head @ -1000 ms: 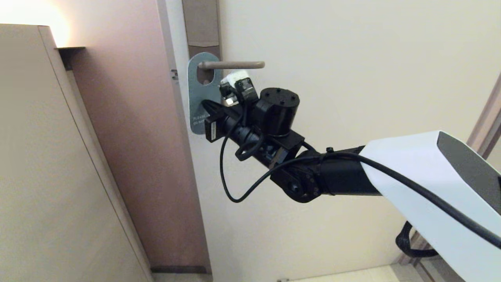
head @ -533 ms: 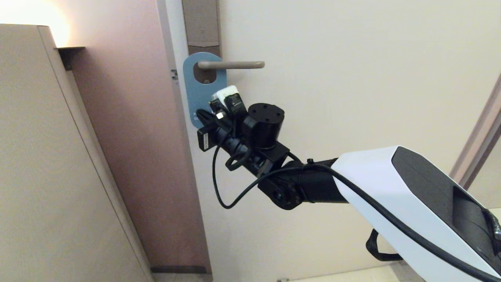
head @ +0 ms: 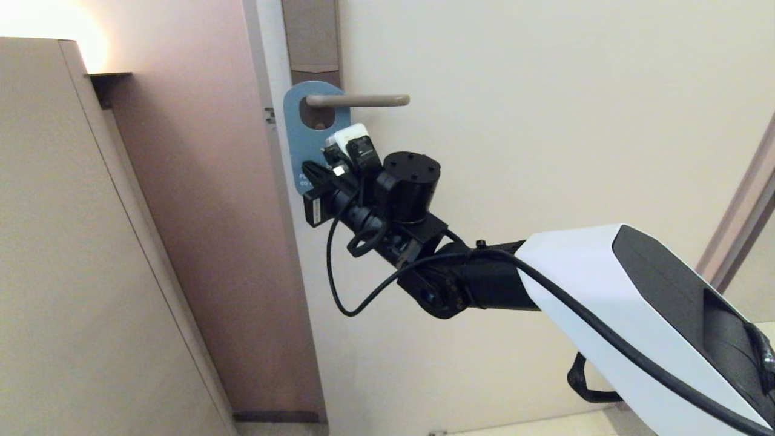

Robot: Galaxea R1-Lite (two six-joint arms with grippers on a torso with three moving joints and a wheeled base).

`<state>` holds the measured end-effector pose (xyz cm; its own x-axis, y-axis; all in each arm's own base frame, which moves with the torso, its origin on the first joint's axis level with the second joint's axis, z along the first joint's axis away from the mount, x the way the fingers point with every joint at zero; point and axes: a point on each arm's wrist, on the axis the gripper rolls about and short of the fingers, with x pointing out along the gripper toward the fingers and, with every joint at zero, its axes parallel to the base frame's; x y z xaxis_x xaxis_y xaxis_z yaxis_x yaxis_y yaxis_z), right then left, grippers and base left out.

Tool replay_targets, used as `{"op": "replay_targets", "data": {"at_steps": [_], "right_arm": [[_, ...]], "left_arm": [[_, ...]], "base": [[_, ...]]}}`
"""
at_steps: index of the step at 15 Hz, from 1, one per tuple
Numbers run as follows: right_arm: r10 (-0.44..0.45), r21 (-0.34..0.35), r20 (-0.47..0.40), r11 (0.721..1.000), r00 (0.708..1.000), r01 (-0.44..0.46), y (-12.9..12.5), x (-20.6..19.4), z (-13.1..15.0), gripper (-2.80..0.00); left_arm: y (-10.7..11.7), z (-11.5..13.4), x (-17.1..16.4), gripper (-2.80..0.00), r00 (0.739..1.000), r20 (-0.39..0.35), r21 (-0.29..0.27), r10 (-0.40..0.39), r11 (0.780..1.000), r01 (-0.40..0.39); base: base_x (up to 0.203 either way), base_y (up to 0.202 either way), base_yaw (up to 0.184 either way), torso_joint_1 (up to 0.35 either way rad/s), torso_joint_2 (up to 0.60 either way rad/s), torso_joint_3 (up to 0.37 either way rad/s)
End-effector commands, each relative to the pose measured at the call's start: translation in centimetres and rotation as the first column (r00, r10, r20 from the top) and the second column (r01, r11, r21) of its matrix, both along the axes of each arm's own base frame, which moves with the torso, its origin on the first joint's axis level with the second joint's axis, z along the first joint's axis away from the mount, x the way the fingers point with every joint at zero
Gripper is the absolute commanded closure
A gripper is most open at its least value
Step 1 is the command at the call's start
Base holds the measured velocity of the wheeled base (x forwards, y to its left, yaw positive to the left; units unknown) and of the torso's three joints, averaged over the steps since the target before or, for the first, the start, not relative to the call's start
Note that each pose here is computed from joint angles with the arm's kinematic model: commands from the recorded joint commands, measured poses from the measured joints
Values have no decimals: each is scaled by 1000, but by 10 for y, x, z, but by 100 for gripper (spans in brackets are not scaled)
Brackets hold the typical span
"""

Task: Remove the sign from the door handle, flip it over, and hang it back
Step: Hang the sign back with the other side facing out, then take down the sign

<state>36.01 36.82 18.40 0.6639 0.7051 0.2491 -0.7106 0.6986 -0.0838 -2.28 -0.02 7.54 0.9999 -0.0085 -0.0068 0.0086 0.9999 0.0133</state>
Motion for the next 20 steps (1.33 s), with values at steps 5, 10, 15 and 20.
{"op": "replay_targets", "data": {"at_steps": [5, 10, 15, 20], "right_arm": [[17, -87, -89, 996, 996, -25, -29, -30, 1, 0], [-28, -158, -164, 987, 986, 2, -86, -67, 16, 0], [-258, -170, -167, 958, 952, 230, -198, -73, 50, 0], [-523, -213, -215, 849, 825, 483, -309, -113, 35, 0]], "left_arm": [[0, 0, 0, 0, 1000, 0, 0, 0, 1000, 0], [0, 0, 0, 0, 1000, 0, 0, 0, 1000, 0], [0, 0, 0, 0, 1000, 0, 0, 1, 1000, -1], [0, 0, 0, 0, 1000, 1, 0, 1, 1000, -1]], "base": [[0, 0, 0, 0, 0, 0], [0, 0, 0, 0, 0, 0], [0, 0, 0, 0, 0, 0], [0, 0, 0, 0, 0, 0]]}}
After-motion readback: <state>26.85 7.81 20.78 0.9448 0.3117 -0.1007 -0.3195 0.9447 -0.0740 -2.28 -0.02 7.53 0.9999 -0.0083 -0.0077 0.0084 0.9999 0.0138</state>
